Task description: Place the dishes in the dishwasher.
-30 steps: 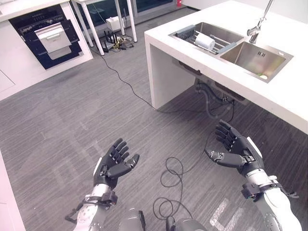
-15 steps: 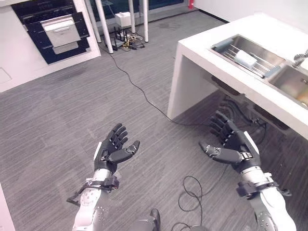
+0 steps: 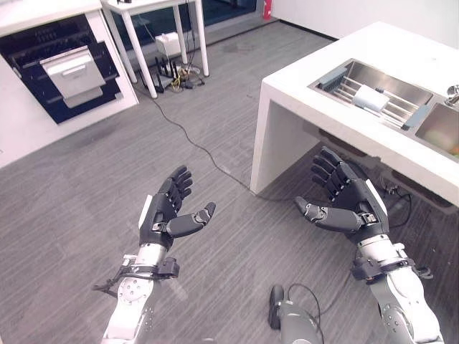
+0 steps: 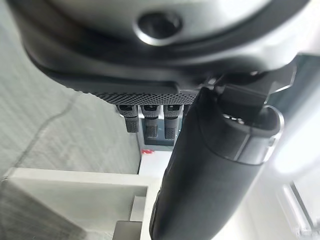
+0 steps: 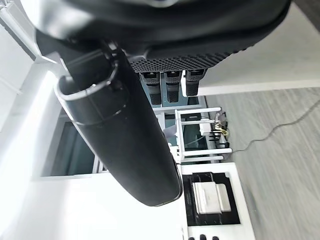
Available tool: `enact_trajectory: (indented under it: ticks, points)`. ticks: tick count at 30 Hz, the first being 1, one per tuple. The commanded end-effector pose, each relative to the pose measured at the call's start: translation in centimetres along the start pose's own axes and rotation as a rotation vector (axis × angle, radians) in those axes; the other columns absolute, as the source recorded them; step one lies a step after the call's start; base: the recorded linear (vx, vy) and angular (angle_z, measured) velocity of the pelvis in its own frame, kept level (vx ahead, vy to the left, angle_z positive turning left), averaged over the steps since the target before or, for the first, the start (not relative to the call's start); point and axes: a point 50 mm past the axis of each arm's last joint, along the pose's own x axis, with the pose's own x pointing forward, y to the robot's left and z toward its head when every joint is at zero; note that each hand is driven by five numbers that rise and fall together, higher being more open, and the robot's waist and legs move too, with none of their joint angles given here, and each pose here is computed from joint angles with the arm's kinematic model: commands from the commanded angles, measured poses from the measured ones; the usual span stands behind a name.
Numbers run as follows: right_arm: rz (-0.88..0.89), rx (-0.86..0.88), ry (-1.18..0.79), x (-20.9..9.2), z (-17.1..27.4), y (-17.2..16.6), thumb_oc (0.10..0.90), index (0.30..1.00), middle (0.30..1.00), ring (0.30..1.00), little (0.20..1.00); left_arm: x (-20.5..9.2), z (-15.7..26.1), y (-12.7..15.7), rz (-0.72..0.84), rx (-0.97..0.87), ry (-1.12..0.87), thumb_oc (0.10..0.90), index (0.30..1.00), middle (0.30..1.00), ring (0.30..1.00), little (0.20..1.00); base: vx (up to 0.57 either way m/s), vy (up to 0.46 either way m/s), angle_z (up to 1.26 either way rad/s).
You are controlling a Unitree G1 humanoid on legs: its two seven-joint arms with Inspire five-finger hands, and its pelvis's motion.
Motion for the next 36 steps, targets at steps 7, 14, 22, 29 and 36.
enact_trajectory:
  ticks: [7, 14, 22, 29, 36]
  points:
    - [-0.027, -0.096, -0.298, 1.0, 5.5, -1.2, 0.8, 0.9, 0.9, 0.9, 0.9, 0.6, 6.2, -0.4, -0.053, 0.035, -0.368, 0.8, 0.9, 0.9, 0.9, 0.9, 0.21, -0.336, -0.43]
    - [-0.018, -0.13, -0.358, 1.7, 6.7, -0.6, 0.8, 0.9, 0.9, 0.9, 0.9, -0.3, 9.0, -0.5, -0.11, -0.088, -0.533, 0.8, 0.9, 0.9, 0.9, 0.9, 0.18, -0.078, -0.77]
    - [0.04, -0.127, -0.4, 1.4, 8.1, -0.1, 0.8, 0.9, 0.9, 0.9, 0.9, -0.2, 12.6, -1.0, -0.099, 0.03, -0.773, 0.8, 0.9, 0.9, 0.9, 0.9, 0.26, 0.227, -0.98]
    - [-0.013, -0.126, -0.374, 0.3, 7.8, -0.9, 0.8, 0.9, 0.9, 0.9, 0.9, 0.4, 13.8, -1.4, -0.127, -0.003, -0.813, 0.8, 0.9, 0.9, 0.9, 0.9, 0.29, 0.3, -0.13]
    - [0.018, -0.057, -0.353, -0.1, 6.2, 0.6, 0.8, 0.9, 0.9, 0.9, 0.9, 0.1, 13.8, -1.5, -0.09, -0.012, -0.832, 0.8, 0.9, 0.9, 0.9, 0.9, 0.16, 0.175, 0.24]
